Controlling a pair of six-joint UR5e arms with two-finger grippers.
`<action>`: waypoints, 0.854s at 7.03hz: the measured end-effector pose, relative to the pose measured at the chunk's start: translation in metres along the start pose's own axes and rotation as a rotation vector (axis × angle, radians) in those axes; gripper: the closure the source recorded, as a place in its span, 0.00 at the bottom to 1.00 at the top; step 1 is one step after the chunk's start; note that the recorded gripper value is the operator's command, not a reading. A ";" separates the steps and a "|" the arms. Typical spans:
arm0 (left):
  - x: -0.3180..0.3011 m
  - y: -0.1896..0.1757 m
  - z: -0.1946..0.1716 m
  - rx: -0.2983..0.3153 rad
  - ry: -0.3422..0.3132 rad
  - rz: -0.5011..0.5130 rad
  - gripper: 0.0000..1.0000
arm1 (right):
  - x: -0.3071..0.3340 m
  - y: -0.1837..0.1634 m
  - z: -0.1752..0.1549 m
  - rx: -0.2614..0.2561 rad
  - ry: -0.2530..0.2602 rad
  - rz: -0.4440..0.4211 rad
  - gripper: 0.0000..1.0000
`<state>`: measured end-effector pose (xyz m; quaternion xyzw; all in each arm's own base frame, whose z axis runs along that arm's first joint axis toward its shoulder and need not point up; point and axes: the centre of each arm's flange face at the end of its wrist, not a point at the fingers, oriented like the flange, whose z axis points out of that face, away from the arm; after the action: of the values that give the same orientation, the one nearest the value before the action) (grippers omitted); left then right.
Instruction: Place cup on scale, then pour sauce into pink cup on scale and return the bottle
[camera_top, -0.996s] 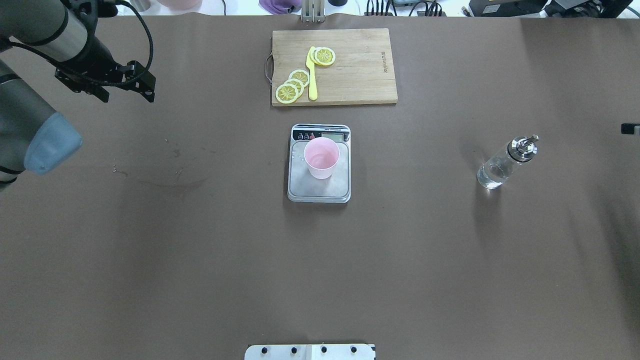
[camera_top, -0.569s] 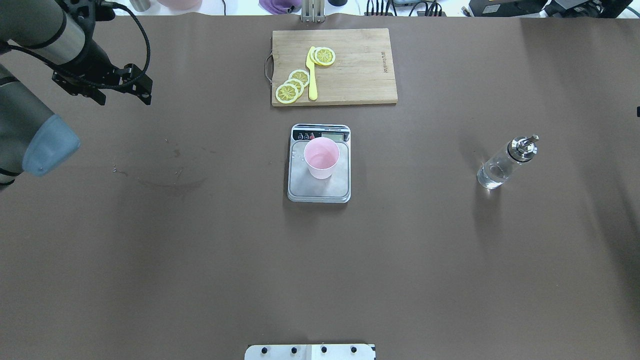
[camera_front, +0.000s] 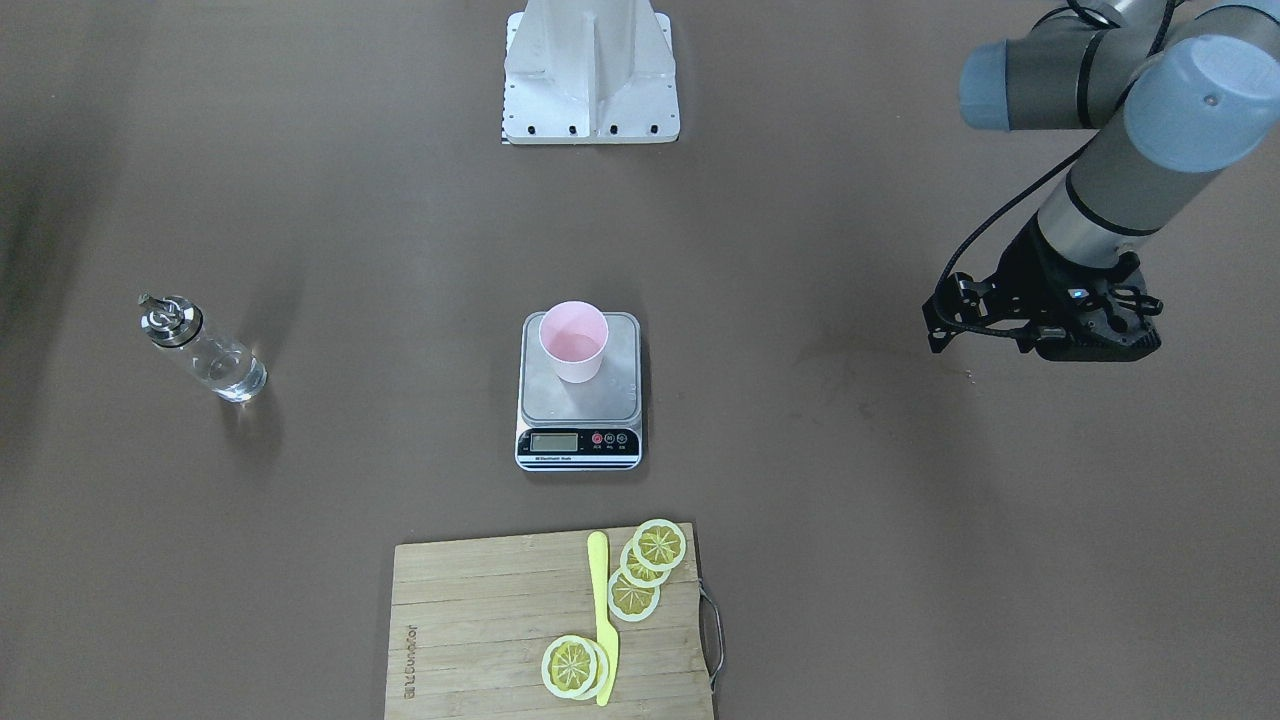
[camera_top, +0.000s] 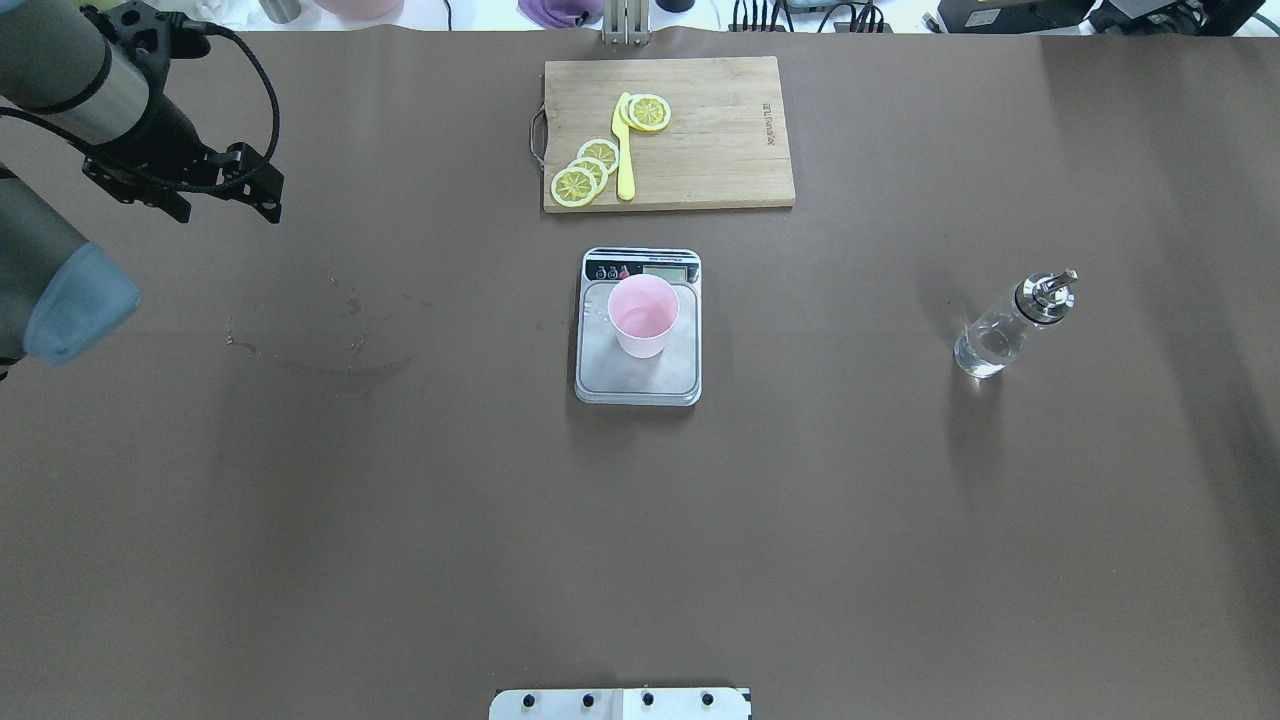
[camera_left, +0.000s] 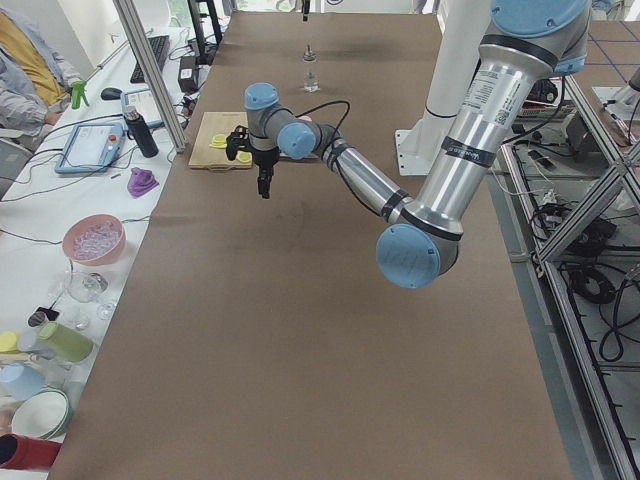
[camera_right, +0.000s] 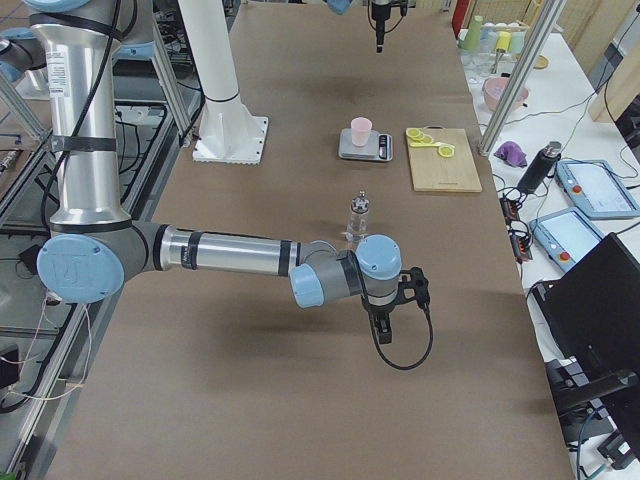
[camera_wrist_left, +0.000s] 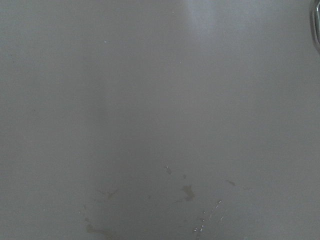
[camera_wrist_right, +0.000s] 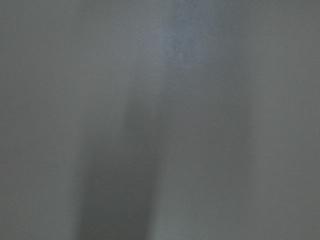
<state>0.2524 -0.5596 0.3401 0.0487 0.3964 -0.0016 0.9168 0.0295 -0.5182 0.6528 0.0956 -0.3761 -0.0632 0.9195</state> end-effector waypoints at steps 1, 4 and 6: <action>-0.029 -0.001 0.000 -0.001 -0.023 0.048 0.03 | 0.012 -0.005 -0.013 -0.021 0.012 -0.033 0.00; -0.186 0.002 -0.018 -0.015 -0.115 0.236 0.02 | 0.029 -0.005 -0.029 -0.026 0.016 -0.055 0.00; -0.282 0.028 -0.019 -0.108 -0.160 0.274 0.02 | 0.034 0.001 -0.031 -0.024 0.007 -0.044 0.00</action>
<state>0.0468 -0.5405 0.5344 0.0526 0.3114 0.1411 0.9383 0.0757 -0.5192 0.6547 0.0932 -0.3698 -0.0873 0.9203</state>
